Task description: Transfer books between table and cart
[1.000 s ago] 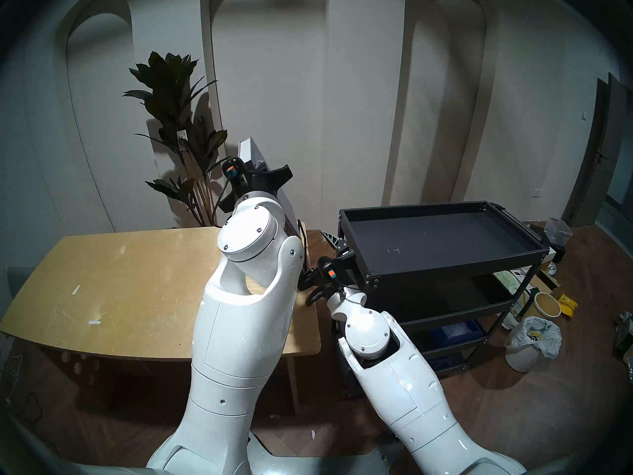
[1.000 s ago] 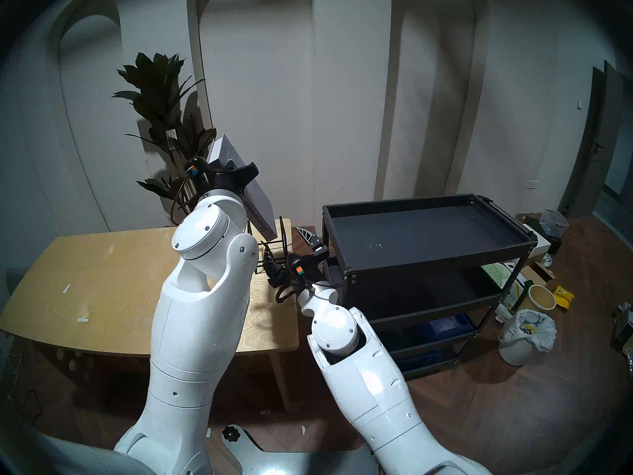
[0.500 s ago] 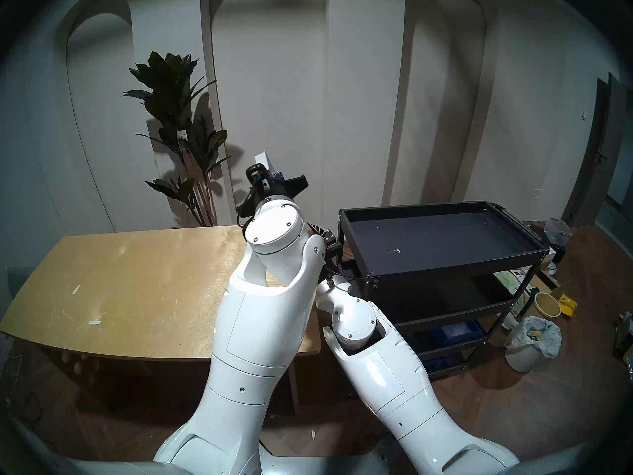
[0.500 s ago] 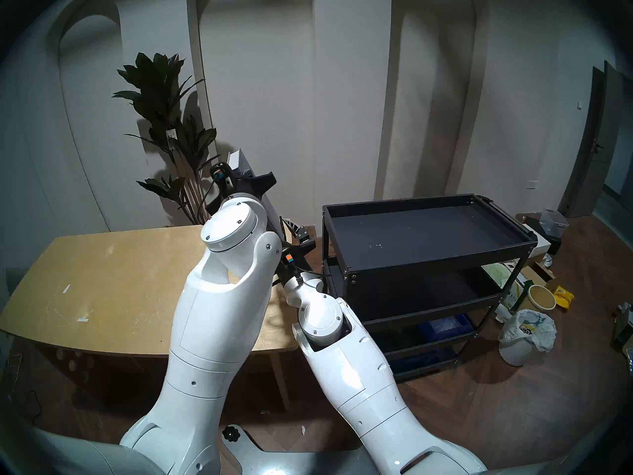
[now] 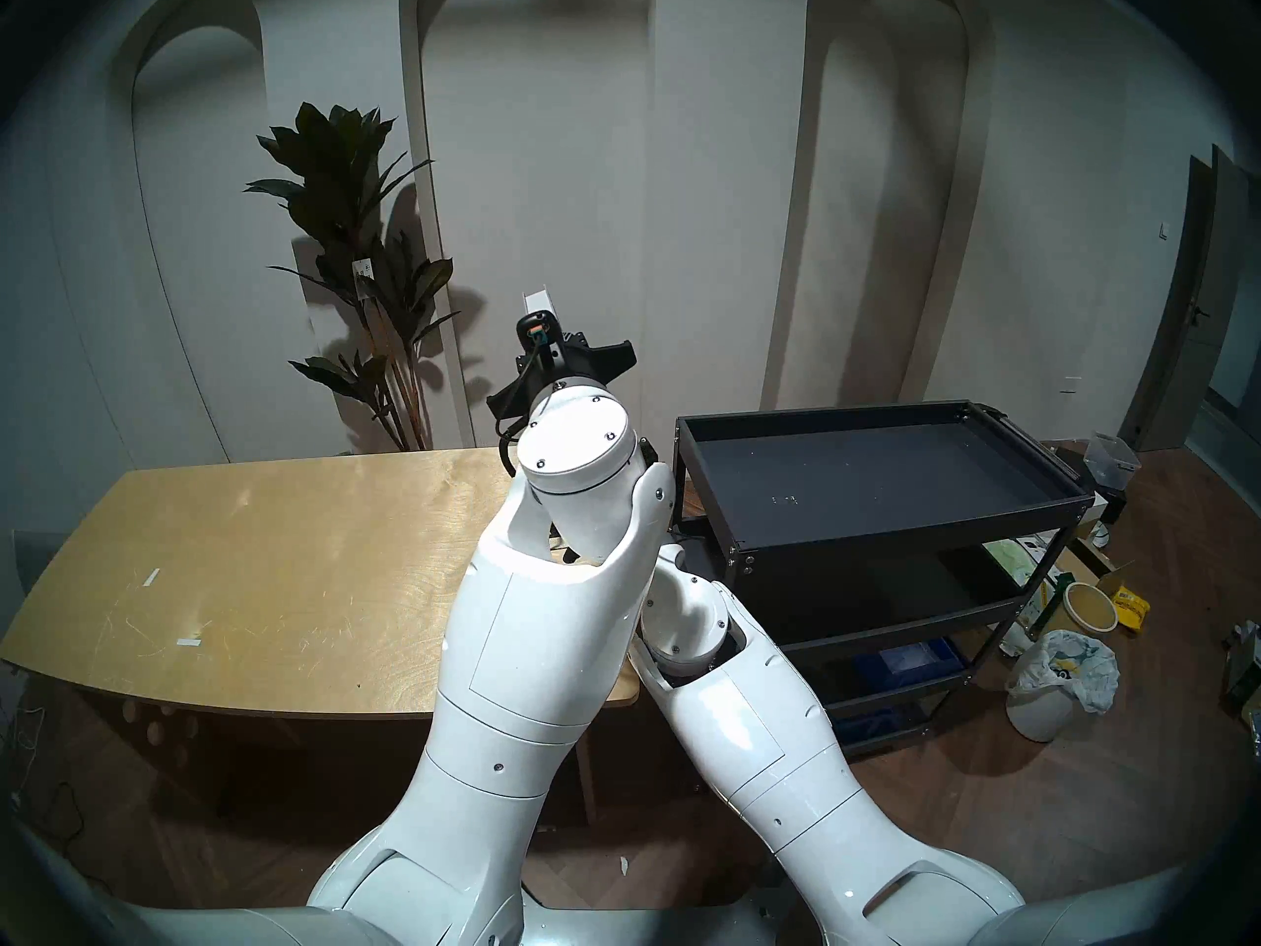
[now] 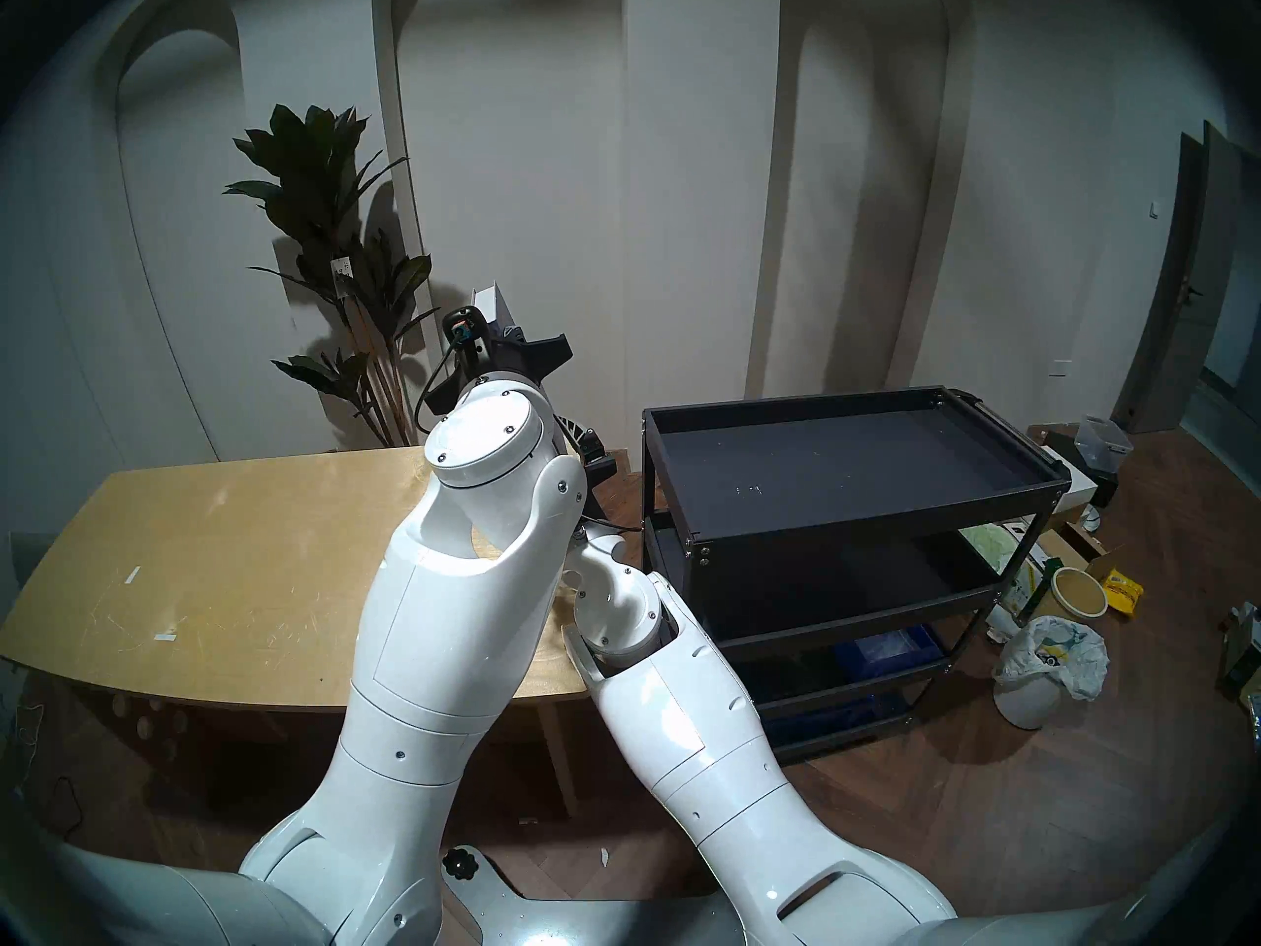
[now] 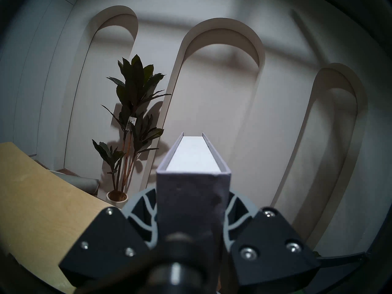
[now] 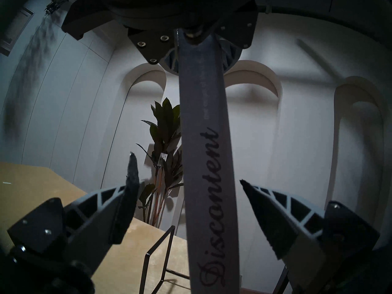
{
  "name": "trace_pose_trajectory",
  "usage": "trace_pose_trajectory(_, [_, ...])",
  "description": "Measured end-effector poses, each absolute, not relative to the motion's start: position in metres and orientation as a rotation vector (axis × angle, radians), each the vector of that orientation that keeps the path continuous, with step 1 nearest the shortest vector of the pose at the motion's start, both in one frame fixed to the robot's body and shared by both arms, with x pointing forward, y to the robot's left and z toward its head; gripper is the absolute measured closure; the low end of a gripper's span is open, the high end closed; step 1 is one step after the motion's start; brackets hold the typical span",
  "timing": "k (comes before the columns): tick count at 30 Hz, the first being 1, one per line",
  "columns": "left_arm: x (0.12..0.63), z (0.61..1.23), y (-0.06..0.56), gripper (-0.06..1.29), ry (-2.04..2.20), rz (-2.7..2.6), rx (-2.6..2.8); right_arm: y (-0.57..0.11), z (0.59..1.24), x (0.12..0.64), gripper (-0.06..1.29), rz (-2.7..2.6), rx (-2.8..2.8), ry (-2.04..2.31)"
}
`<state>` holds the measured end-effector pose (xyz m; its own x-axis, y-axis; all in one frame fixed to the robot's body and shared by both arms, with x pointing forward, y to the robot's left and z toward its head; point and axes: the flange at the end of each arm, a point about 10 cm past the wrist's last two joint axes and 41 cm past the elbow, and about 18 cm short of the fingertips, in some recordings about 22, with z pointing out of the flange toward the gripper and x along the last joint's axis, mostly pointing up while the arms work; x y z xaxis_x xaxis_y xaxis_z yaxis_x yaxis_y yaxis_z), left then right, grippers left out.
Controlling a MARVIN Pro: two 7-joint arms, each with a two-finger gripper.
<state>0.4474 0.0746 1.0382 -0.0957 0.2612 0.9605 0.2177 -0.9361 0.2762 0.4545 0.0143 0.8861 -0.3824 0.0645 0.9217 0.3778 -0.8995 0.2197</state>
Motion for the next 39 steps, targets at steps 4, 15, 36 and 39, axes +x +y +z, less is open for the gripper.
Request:
trace_pose_trajectory(4, [0.448,1.039,0.074,0.87,0.543,2.230,2.103,0.015,0.889,0.459,0.00,-2.404,-1.622,-0.579])
trace_pose_trajectory(15, [0.448,1.044,0.079,0.87,0.555,2.236,2.097,0.022,0.897,0.468,0.00,-2.414,-1.641,-0.474])
trace_pose_trajectory(36, [0.446,1.049,0.076,0.87,0.512,2.203,2.159,0.035,0.902,0.471,0.31,-2.445,-1.683,-0.286])
trace_pose_trajectory(39, [0.446,1.050,0.072,0.87,0.496,2.198,2.161,0.037,0.902,0.471,0.70,-2.443,-1.684,-0.291])
